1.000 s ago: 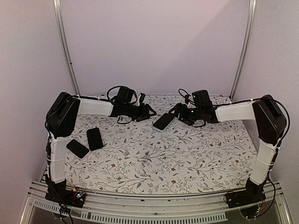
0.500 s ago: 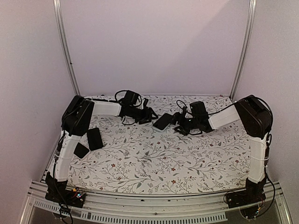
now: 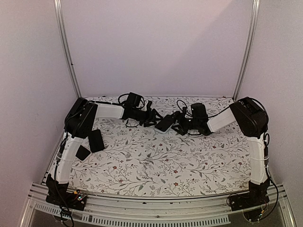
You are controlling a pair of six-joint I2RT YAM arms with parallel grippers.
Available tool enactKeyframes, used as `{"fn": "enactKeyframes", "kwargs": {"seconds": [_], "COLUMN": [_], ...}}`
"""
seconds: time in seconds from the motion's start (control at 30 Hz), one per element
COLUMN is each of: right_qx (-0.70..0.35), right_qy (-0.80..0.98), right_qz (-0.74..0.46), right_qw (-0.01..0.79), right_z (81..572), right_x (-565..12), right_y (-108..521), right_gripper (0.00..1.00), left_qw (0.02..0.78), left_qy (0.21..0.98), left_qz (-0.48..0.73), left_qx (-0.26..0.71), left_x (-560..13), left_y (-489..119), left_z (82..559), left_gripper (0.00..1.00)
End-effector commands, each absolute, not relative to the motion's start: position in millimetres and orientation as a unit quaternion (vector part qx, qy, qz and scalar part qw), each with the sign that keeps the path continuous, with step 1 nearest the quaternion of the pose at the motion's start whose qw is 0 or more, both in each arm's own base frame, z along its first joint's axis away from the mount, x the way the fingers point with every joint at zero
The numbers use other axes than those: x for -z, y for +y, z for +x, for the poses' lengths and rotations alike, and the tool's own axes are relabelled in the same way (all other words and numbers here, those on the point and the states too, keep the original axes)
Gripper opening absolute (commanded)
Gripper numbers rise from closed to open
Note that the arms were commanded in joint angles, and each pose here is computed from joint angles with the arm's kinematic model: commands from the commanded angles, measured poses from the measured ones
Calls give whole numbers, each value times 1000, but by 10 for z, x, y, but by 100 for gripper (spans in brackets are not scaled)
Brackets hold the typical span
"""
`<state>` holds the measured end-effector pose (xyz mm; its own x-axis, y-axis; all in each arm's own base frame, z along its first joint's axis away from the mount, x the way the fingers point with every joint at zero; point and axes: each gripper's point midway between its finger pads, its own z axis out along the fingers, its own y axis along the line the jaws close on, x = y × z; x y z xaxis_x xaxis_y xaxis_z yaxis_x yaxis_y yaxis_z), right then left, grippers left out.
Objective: Take the phone out of the phone case
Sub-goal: Move the phone with the phone case to the center of the board.
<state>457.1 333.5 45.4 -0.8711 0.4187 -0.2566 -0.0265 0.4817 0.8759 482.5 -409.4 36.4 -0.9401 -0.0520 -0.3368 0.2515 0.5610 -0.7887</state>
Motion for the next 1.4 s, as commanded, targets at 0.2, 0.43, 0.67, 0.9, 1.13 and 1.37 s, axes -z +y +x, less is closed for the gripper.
{"fn": "enactKeyframes", "kwargs": {"seconds": [0.2,0.43,0.67,0.9,1.13,1.37], "right_qx": [-514,-536,-519,-505,-506,-501], "right_qy": [821,811,824,840,844,846], "right_qz": [157,160,149,129,106,109], "right_qw": [191,173,174,153,139,144], "right_z": [4623,4644,4596,4315,3995,3961], "right_x": [-127,-123,-163,-99,-161,-162], "right_y": [3146,3216,3231,3337,3375,3274], "right_gripper": [67,59,60,60,55,55], "left_qw": [148,145,128,116,119,144], "left_qy": [835,827,813,803,806,821], "left_qz": [67,67,66,58,46,44], "left_qx": [526,539,564,582,578,551], "left_x": [-624,-716,-850,-986,-1020,-1060], "left_y": [-4311,-4354,-4424,-4399,-4311,-4148], "left_z": [4660,4610,4423,4110,3899,3889], "left_gripper": [63,63,62,62,62,62]}}
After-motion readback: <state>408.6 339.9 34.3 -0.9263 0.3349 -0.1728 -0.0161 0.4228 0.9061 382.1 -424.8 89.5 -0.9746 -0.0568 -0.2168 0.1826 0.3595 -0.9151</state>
